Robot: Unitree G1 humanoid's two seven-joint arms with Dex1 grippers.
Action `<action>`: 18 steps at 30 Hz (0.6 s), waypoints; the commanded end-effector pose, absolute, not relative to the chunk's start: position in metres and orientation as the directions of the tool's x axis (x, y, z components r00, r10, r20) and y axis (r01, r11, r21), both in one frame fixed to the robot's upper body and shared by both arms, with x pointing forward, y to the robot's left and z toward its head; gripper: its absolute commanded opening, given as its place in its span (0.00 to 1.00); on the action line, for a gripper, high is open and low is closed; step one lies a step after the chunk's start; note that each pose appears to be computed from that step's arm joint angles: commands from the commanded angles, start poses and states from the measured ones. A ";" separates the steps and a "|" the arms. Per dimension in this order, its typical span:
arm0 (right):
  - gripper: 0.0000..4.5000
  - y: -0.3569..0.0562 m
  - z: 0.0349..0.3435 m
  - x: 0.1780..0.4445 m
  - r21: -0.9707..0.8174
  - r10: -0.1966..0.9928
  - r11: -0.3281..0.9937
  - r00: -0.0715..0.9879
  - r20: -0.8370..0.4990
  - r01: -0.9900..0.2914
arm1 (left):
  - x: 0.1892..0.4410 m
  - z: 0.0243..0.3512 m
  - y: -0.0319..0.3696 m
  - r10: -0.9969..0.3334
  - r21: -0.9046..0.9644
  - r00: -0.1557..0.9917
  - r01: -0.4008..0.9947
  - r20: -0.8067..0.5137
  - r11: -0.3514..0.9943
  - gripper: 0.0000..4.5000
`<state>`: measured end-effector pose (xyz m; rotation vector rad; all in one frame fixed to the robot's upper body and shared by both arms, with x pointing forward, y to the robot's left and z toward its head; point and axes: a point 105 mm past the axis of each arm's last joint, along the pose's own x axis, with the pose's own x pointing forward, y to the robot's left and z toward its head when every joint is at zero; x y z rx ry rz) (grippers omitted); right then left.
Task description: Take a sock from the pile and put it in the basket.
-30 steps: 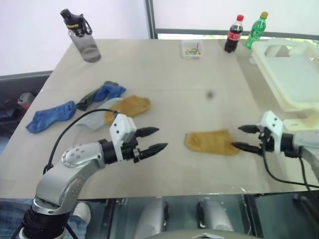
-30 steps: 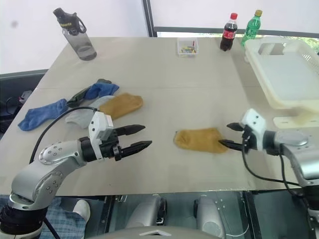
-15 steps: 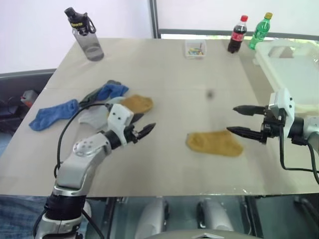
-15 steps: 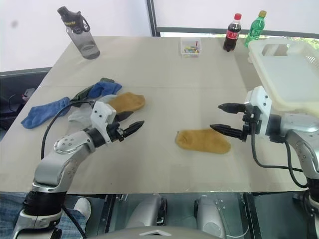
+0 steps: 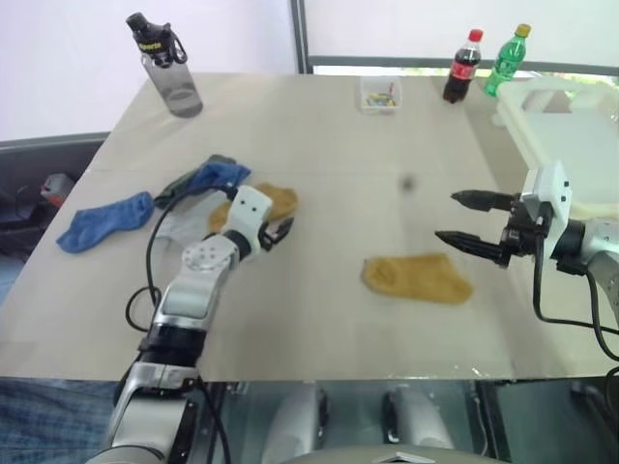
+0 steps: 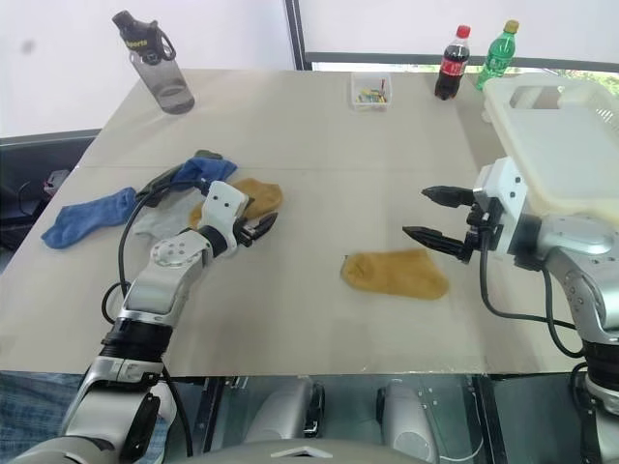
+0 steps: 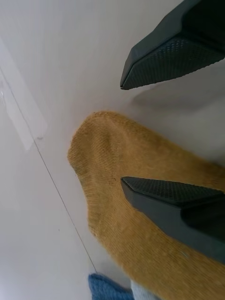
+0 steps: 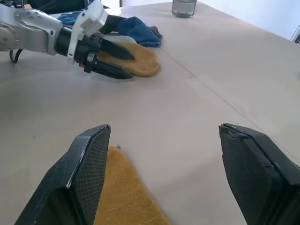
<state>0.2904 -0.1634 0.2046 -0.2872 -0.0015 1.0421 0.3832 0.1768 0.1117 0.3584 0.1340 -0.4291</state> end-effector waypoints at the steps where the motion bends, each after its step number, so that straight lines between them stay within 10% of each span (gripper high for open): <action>1: 0.84 -0.165 0.217 0.289 -0.283 0.846 0.481 0.524 -0.096 -0.829 | 0.388 0.115 0.167 -0.423 0.318 0.889 0.459 -0.179 0.830 0.71; 10: 0.86 -0.166 0.215 0.288 -0.280 0.840 0.496 0.536 -0.085 -0.822 | 0.388 0.116 0.157 -0.467 0.329 0.865 0.501 -0.182 0.801 0.01; 18: 0.86 -0.165 0.215 0.291 -0.282 0.837 0.503 0.542 -0.079 -0.817 | 0.395 0.134 0.113 -0.558 0.320 0.822 0.562 -0.115 0.763 0.01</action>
